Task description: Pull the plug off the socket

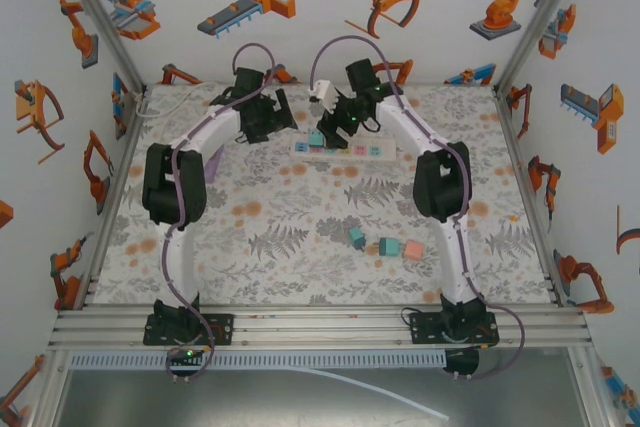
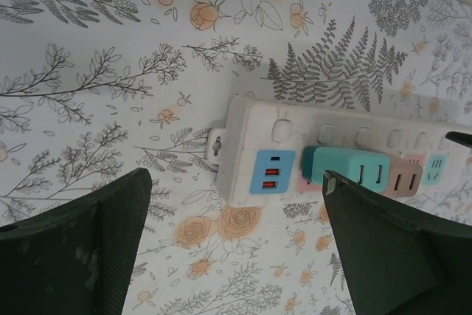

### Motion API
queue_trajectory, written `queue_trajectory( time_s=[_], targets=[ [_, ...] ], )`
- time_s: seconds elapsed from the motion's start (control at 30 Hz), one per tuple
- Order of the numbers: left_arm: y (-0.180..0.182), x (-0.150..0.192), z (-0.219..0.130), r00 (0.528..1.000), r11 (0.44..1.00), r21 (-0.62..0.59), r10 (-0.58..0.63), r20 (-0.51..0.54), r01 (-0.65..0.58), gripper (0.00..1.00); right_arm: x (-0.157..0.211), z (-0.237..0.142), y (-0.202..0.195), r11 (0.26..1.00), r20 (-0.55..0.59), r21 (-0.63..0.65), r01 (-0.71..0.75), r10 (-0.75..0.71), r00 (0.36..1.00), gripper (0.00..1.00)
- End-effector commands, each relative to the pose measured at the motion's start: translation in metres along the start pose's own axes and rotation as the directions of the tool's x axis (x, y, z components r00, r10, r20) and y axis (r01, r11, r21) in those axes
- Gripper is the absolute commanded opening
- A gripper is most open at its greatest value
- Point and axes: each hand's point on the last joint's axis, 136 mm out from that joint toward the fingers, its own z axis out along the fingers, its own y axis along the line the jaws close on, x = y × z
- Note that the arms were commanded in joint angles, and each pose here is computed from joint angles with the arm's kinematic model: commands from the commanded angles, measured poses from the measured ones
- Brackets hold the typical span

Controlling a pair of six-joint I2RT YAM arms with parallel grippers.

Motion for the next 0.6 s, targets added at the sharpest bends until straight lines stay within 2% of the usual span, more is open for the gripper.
queue_trajectory(
  time_s=[0.0, 0.13, 0.3, 0.57],
  targets=[
    [-0.004, 0.009, 0.007, 0.997, 0.999, 0.021, -0.024, -0.067, 0.025, 0.88, 0.007, 0.004, -0.002, 1.0, -0.013, -0.02, -0.002, 0.002, 1.0, 0.75],
    [-0.001, 0.017, 0.017, 0.995, 1.0, 0.01, -0.026, -0.092, 0.027, 0.86, 0.015, 0.013, -0.002, 1.0, -0.028, -0.029, -0.001, 0.0, 1.0, 0.72],
    [0.0, 0.031, 0.028, 0.993, 1.0, -0.003, -0.001, -0.119, 0.0, 0.83, 0.016, 0.019, 0.001, 0.998, -0.012, -0.055, -0.006, 0.005, 1.0, 0.63],
    [0.001, 0.05, 0.041, 0.986, 0.999, -0.021, 0.046, -0.158, -0.05, 0.72, 0.018, 0.021, 0.004, 0.997, -0.01, -0.071, -0.012, 0.011, 1.0, 0.47]
  ],
)
